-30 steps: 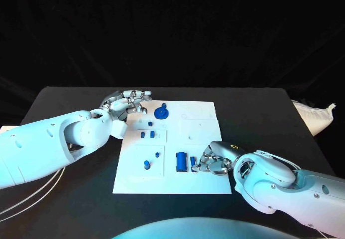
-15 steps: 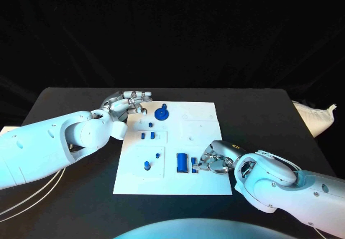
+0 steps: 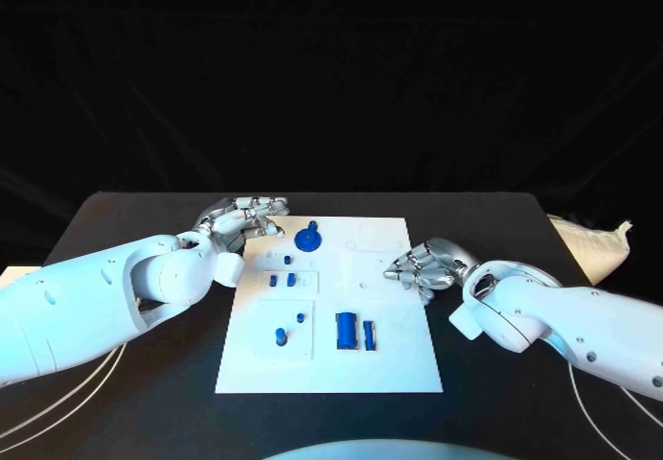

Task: Assemble the parts on the task board

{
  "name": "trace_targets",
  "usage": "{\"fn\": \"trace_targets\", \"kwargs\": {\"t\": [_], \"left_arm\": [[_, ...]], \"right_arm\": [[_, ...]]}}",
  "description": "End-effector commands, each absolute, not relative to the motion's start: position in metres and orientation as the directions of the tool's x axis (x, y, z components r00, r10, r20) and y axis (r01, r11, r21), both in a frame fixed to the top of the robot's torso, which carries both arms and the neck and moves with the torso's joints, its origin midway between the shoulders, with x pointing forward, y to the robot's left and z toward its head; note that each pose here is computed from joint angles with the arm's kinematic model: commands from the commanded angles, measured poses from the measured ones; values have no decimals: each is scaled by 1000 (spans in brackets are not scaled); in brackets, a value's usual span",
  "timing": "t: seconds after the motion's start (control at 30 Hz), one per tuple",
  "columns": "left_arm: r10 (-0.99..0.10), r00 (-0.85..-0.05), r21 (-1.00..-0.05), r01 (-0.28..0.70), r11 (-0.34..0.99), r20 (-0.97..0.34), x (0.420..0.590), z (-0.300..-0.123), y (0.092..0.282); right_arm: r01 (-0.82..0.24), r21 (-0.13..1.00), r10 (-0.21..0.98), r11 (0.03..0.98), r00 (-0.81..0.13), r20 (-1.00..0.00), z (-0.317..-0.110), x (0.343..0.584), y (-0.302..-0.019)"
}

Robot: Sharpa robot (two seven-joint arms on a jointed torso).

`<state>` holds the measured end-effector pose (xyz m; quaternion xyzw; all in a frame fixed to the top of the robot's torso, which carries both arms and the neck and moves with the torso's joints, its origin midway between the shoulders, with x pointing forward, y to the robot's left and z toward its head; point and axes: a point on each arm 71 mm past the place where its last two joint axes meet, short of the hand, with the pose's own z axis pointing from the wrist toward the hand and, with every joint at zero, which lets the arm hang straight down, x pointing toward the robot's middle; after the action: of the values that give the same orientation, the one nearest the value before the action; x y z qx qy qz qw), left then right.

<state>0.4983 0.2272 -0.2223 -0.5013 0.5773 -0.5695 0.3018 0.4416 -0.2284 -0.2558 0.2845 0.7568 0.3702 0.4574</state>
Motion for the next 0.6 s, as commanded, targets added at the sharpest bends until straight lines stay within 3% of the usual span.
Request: {"fn": "trace_targets", "kwargs": {"t": [0.03,0.23,0.6], "left_arm": [[-921,-281,-952,-224,-209,268,502,-225,227],[-939,-205,-951,-202,-234,275,515,-239,229],[-955,-145,-957,-175,-231,257,529,-251,230]], "right_arm": [[80,973,921,218,-346,-178,-250,458,-231],[77,996,963,49,-269,-27,-262,491,-241],[64,998,979,-9,-203,22,-278,514,-245]]}}
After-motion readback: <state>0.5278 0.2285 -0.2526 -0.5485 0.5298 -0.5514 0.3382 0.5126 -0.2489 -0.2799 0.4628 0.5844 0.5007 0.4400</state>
